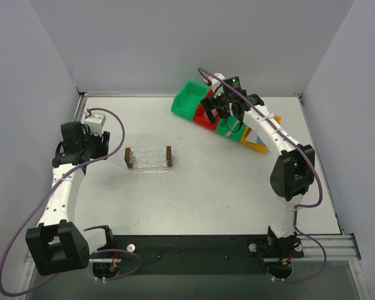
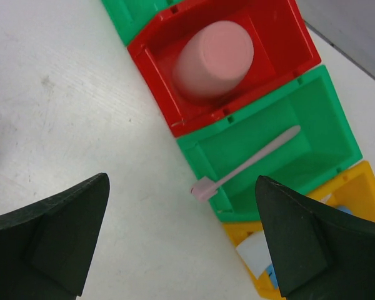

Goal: Prepare toiletry sets of a toothbrush and toothpaste on the tray

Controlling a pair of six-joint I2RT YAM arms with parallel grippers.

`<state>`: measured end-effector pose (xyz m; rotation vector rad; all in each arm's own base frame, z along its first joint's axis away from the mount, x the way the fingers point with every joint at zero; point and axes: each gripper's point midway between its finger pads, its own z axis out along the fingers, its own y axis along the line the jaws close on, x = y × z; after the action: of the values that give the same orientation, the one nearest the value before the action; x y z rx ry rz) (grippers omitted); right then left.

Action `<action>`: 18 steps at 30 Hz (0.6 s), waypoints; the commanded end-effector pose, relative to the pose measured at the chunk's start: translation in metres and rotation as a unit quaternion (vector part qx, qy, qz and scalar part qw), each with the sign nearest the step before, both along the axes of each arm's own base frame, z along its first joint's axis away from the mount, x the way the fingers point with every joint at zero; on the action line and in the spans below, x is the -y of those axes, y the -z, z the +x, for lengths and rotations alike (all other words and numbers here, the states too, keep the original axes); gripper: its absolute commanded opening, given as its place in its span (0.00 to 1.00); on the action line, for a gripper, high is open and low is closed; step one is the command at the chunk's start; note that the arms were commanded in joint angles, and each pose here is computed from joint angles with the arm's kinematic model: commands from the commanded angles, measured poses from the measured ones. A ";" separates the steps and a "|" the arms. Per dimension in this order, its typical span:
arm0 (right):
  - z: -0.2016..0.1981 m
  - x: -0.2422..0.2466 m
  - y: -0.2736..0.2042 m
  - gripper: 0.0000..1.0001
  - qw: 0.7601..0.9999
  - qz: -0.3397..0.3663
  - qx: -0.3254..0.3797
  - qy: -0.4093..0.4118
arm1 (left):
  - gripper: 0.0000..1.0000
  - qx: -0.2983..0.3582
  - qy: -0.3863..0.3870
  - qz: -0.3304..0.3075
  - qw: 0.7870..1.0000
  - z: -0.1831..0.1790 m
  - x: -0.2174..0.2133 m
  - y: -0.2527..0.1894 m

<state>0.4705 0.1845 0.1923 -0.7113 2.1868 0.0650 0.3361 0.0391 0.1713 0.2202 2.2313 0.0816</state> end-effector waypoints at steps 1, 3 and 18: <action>0.036 -0.010 -0.004 0.96 1.000 0.016 0.015 0.005 | 0.68 0.038 0.030 -0.040 0.998 0.007 0.017 -0.026; 0.054 -0.016 0.003 0.96 1.000 0.020 0.016 0.006 | 0.68 0.041 0.035 -0.048 0.997 0.008 0.021 -0.027; 0.100 -0.017 0.055 0.97 1.000 0.005 0.003 0.014 | 0.68 0.029 0.038 -0.054 0.997 0.011 0.023 -0.013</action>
<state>0.5544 0.2034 0.1114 -0.7055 2.2554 0.0544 0.3370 0.0188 0.1737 0.2343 2.2091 -0.0553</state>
